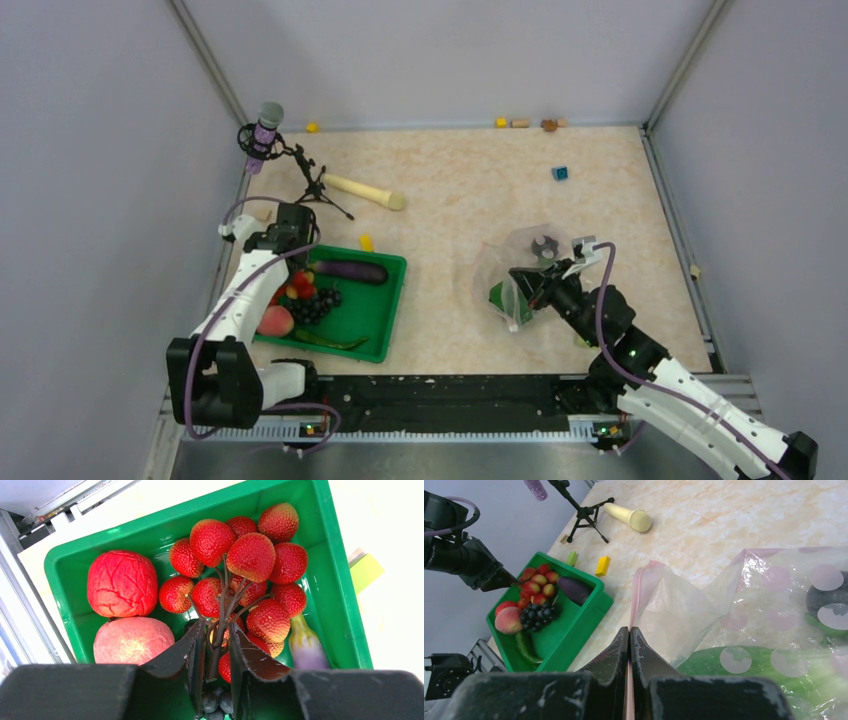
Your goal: Place the food in the zip-top bag and seal the zipper
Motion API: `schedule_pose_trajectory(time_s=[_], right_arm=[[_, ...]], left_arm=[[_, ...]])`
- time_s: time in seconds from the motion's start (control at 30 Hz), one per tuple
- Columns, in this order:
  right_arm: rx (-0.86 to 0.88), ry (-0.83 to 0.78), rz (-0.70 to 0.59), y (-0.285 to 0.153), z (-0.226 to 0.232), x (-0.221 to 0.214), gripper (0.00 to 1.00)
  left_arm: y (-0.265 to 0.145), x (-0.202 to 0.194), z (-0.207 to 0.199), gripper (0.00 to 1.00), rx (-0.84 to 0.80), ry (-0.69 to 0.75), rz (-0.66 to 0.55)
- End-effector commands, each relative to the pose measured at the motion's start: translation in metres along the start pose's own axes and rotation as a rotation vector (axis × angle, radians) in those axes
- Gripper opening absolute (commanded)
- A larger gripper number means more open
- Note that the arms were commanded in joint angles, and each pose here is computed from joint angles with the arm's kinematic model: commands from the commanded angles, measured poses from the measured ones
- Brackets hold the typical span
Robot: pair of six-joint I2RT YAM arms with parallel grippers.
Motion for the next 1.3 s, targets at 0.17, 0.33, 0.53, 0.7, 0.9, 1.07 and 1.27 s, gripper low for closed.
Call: schedule_pose_trajectory(time_s=[0.17,0.33,0.53,0.7,0.9,1.07,1.27], right_arm=[[0.036,0.002,-0.072,0.000,0.015,0.022,0.00],[0.031,0.000,-0.072,0.000,0.014,0.022,0.00],[0.032,0.000,-0.072,0.000,0.014,0.022,0.00],[0.028,0.000,-0.070,0.000,0.013,0.021,0.00],[0.028,0.000,-0.069,0.001,0.013,0.021,0.00],[0.031,0.001,-0.065,0.001,0.013,0.020,0.00],[0.032,0.004,-0.066,0.001,0.014,0.020,0.00]], left_arm=[[0.006,0.000,-0.001,0.13,0.015,-0.002,-0.006],[0.006,0.002,-0.001,0.00,0.017,-0.002,-0.013],[-0.002,0.007,0.002,0.00,-0.012,-0.021,-0.028],[-0.015,0.013,0.010,0.00,-0.063,-0.054,-0.054],[-0.035,0.021,0.019,0.00,-0.166,-0.097,-0.088],[-0.058,0.028,0.024,0.00,-0.294,-0.112,-0.106],[-0.085,0.041,0.024,0.00,-0.465,-0.130,-0.148]])
Point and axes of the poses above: each gripper's point midway between its finger pads, its own y axis out along the fingers, its own z axis along the line the jaws close on, x = y × z, the point moved 6 cm from there along -y, back along the fingers, and after that the axes turned 9 degrees about y, right-handed, at the moved point
